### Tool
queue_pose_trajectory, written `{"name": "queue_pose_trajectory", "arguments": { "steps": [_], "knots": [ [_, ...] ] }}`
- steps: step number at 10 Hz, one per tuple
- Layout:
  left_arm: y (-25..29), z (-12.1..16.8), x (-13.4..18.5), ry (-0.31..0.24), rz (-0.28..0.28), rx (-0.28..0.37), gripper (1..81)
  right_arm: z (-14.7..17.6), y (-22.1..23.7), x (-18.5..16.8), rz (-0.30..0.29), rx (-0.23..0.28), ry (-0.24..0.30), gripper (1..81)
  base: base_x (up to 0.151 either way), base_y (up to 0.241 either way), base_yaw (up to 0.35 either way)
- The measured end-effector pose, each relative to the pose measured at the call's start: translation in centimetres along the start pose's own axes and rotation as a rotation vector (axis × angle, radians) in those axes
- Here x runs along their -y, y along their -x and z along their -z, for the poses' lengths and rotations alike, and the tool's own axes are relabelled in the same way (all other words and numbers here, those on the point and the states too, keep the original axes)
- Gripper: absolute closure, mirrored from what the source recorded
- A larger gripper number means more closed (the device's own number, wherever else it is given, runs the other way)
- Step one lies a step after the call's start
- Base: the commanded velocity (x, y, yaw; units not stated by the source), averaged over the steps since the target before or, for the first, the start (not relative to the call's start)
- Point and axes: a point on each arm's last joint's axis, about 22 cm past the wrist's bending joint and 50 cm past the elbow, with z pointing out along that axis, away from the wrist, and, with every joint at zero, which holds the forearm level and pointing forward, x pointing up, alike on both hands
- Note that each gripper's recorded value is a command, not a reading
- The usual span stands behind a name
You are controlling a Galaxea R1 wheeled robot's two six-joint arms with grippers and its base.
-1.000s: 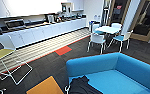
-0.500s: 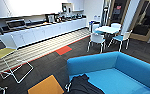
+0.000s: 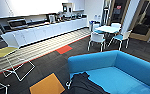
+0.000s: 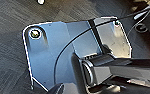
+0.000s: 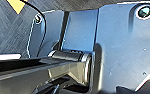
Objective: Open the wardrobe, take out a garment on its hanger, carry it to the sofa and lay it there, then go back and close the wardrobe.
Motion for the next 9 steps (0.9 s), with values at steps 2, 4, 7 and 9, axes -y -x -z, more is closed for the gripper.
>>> {"name": "queue_pose_trajectory", "arguments": {
  "steps": [2,4,7,9],
  "knots": [
    [0.43,0.05,0.33,-0.008,0.002,0.007,1.0,0.0,0.0,0.02,0.0,-0.001,0.0,1.0,-0.082,0.0,0.0],
    [0.4,0.05,0.36,-0.009,0.001,0.004,1.0,0.01,0.15,0.0,0.0,0.003,0.001,1.0,-0.074,0.0,0.0],
    [0.82,-0.13,-0.14,-0.002,0.003,0.012,1.0,0.0,0.41,0.1,-0.001,0.008,0.001,1.0,0.0,0.0,0.0],
    [0.27,-0.1,0.06,-0.005,0.0,0.005,1.0,-0.01,0.28,0.09,0.0,0.007,0.0,1.0,0.0,0.0,0.0]
  ]
}}
